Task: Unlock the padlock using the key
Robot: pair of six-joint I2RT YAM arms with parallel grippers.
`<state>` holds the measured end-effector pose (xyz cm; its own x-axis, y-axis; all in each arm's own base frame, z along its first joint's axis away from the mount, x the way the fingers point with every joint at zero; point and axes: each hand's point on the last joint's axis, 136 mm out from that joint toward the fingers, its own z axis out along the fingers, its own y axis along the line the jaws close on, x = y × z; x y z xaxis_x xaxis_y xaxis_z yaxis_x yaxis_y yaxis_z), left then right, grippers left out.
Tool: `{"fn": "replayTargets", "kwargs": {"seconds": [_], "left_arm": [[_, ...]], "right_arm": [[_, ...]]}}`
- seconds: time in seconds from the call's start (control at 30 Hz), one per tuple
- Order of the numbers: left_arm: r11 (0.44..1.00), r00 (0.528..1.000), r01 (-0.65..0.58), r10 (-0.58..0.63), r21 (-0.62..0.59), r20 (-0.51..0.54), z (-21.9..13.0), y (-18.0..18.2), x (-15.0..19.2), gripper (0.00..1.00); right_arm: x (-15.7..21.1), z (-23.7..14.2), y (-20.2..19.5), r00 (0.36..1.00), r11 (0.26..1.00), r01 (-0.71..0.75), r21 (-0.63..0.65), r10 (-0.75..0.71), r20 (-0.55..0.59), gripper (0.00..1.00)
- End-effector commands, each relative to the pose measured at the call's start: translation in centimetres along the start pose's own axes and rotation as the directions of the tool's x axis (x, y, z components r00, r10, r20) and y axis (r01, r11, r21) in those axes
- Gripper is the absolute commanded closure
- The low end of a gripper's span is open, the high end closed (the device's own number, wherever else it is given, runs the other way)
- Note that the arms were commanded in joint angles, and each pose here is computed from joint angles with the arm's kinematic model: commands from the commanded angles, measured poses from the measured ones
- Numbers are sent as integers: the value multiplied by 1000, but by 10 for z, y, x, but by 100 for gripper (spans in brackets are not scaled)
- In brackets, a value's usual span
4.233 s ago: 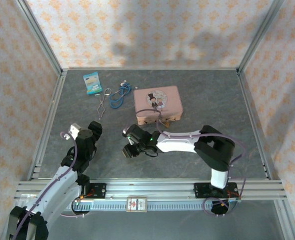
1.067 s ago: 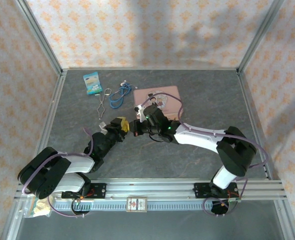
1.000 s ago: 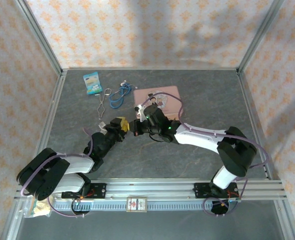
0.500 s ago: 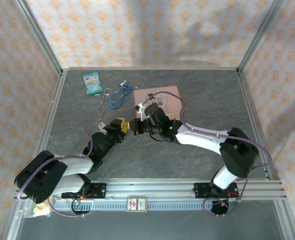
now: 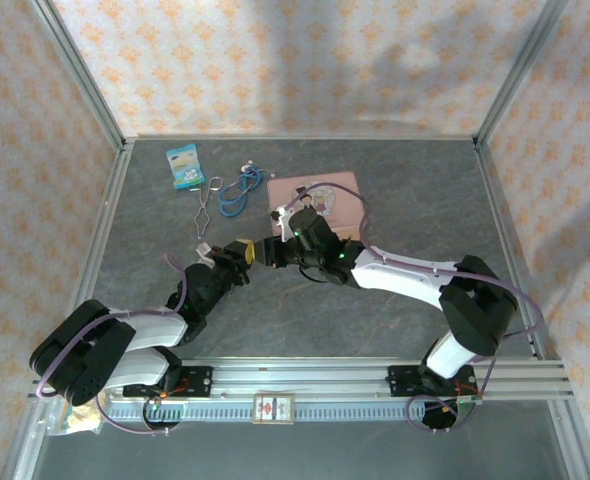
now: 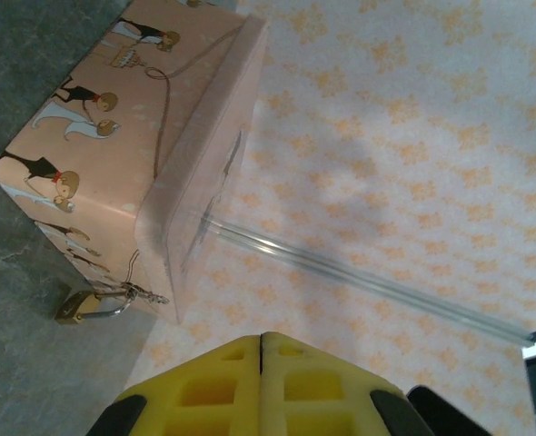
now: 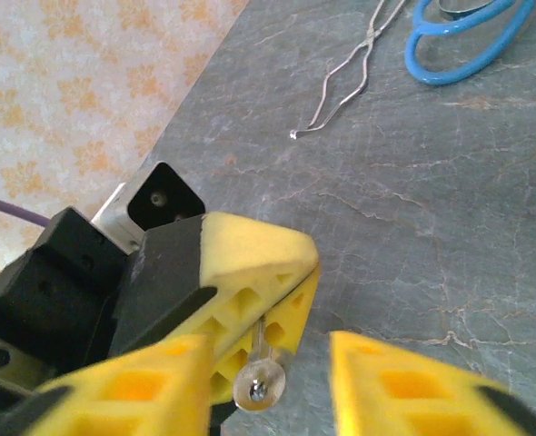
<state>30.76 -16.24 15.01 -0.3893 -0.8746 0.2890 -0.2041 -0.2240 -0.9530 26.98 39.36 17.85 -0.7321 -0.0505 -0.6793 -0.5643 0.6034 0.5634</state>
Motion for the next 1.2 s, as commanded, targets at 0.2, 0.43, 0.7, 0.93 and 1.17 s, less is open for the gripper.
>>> {"fn": "replayTargets", "kwargs": {"seconds": [0.2, 0.43, 0.7, 0.93, 1.17], "left_arm": [[791, 796, -602, 605, 109, 1, 16, -72, 29, 100], [619, 643, -752, 765, 227, 41, 9, -108, 50, 100], [514, 571, -773, 819, 371, 55, -6, -119, 74, 100], [490, 573, -754, 816, 438, 74, -17, -128, 84, 100], [498, 596, -730, 800, 468, 78, -21, -133, 88, 100]], "right_arm": [[-43, -61, 1, 978, 962, -98, -253, 141, 157, 45], [-51, -92, 23, 968, 892, -36, -451, 143, 205, 47], [-57, -107, 45, 959, 825, 19, -565, 144, 242, 50], [-53, -97, 49, 965, 798, 14, -602, 146, 215, 54], [-44, -85, 55, 974, 787, 0, -618, 139, 177, 59]]}}
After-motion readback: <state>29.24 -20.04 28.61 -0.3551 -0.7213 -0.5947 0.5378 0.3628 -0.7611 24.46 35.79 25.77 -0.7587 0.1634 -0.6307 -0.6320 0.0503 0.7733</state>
